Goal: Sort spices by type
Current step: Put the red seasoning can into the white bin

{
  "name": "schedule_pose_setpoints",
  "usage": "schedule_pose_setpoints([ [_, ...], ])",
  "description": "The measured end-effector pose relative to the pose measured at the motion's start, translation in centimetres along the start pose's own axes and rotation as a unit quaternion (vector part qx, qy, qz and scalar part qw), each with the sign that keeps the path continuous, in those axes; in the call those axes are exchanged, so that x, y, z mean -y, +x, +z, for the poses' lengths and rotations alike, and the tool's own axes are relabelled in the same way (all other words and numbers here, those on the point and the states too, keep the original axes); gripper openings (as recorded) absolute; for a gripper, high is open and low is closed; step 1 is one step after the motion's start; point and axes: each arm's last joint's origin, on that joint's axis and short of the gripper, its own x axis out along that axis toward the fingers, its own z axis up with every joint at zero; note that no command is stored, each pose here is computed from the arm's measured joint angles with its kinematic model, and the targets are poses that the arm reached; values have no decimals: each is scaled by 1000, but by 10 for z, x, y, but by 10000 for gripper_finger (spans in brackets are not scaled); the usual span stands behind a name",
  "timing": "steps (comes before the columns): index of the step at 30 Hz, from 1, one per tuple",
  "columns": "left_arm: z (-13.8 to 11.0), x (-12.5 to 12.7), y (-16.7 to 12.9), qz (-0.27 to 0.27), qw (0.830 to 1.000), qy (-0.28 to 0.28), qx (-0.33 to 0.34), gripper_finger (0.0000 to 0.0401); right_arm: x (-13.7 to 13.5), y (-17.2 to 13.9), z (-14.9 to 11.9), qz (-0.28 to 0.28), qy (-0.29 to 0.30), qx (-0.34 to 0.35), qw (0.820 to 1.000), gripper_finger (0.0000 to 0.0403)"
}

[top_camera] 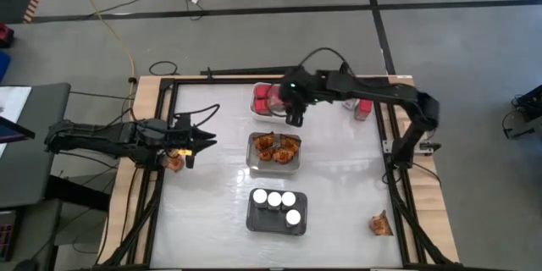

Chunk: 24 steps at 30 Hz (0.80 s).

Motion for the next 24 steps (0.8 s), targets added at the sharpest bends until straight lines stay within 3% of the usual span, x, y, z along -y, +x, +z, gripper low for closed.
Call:
schedule_pose_setpoints([
  [15,0,0,0,-1,1000,-28,1,88,8,69,-5,37,-82,-153,984,236],
  [24,1,1,0,-4,1000,-30,6,88,11,109,-14,40,-86,-174,980,236],
])
